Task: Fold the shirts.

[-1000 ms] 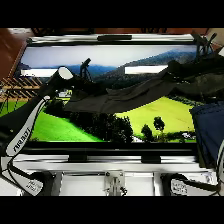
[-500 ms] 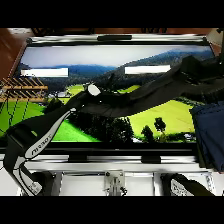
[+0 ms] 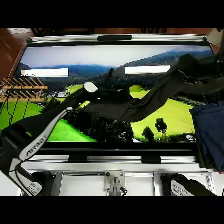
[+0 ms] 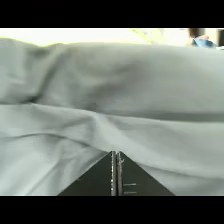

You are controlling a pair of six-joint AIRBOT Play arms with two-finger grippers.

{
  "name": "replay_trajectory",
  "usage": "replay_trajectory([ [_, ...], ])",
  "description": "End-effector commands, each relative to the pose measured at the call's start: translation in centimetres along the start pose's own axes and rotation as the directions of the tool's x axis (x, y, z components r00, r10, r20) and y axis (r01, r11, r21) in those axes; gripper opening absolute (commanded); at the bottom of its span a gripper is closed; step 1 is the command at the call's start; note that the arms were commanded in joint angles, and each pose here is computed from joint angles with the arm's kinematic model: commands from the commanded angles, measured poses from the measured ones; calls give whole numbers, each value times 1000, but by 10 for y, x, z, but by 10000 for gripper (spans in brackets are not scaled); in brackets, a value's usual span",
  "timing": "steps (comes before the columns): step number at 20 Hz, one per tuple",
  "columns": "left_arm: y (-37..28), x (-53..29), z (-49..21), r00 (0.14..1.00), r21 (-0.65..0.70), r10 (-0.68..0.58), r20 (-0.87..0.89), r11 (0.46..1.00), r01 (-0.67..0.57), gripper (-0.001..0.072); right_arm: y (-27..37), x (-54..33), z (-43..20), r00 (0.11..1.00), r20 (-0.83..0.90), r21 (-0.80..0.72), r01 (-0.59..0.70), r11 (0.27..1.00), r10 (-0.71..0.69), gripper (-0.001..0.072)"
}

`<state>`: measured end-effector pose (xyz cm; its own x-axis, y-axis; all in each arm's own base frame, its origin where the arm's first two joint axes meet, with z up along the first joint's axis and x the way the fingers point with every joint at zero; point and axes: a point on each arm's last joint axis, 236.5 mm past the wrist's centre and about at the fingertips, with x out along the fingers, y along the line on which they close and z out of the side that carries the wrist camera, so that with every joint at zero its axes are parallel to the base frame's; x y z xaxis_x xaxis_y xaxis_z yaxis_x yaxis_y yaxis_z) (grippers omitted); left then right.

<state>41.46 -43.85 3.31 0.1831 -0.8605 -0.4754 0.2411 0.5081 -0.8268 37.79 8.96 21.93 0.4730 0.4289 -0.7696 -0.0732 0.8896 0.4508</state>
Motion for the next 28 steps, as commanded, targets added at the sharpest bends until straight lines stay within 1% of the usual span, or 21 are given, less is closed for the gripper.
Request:
replay_trajectory([
  [1, 31, -87, 26, 974, 148, 226, 12, 963, -225, 30, 15, 47, 9, 1000, -19, -35, -13, 999, 12, 75],
  [4, 31, -184, 49, 923, 262, 370, 107, 885, -385, 32, 52, 117, -3, 993, -100, -87, -70, 994, 62, 75],
  [6, 21, -244, 60, 887, 275, 417, 197, 845, -458, 33, 76, 168, -20, 984, -156, -112, -100, 989, 81, 76],
  [8, 3, -296, 66, 863, 252, 415, 287, 837, -486, 34, 97, 221, -40, 975, -200, -102, -116, 988, 94, 76],
  [10, -16, -336, 66, 838, 245, 406, 365, 827, -507, 33, 120, 270, -59, 967, -214, -77, -154, 985, 135, 76],
  [12, -32, -358, 62, 822, 248, 395, 410, 819, -517, 34, 141, 311, -77, 956, -219, 5, -197, 980, 194, 76],
  [13, -37, -364, 59, 819, 245, 391, 419, 820, -517, 33, 149, 327, -83, 952, -216, 34, -216, 976, 219, 138],
  [14, -40, -366, 55, 821, 243, 390, 417, 822, -514, 34, 154, 339, -89, 947, -213, 61, -231, 971, 239, 464],
  [15, -41, -366, 50, 826, 247, 393, 405, 822, -513, 33, 159, 346, -92, 941, -213, 81, -252, 964, 263, 660],
  [16, -41, -364, 45, 832, 252, 398, 386, 822, -510, 34, 162, 346, -94, 934, -222, 89, -266, 960, 279, 660],
  [18, -40, -362, 39, 839, 256, 406, 361, 823, -508, 34, 152, 333, -89, 934, -243, 42, -259, 965, 262, 660],
  [20, -40, -362, 39, 839, 256, 406, 362, 822, -508, 34, 116, 302, -83, 940, -298, -46, -189, 981, 167, 660],
  [21, -39, -362, 40, 839, 255, 407, 362, 822, -509, 34, 87, 285, -80, 942, -326, -99, -116, 988, 78, 660],
  [22, -39, -362, 40, 838, 255, 407, 364, 822, -509, 34, 46, 264, -73, 938, -341, -165, -4, 986, -53, 659],
  [23, -38, -361, 41, 838, 254, 407, 363, 822, -509, 34, 3, 243, -66, 920, -347, -212, 115, 970, -185, 659],
  [24, -38, -361, 41, 838, 254, 407, 362, 822, -509, 34, -42, 221, -61, 882, -363, -228, 229, 946, -301, 659],
  [25, -38, -361, 41, 838, 254, 408, 362, 822, -509, 34, -75, 205, -61, 845, -402, -201, 294, 935, -352, 659],
  [26, -38, -361, 41, 839, 254, 408, 361, 822, -509, 34, -99, 197, -67, 824, -450, -144, 315, 938, -345, 659],
  [28, -38, -361, 41, 838, 253, 408, 361, 822, -510, 34, -128, 198, -97, 799, -552, 19, 296, 955, -237, 659],
])
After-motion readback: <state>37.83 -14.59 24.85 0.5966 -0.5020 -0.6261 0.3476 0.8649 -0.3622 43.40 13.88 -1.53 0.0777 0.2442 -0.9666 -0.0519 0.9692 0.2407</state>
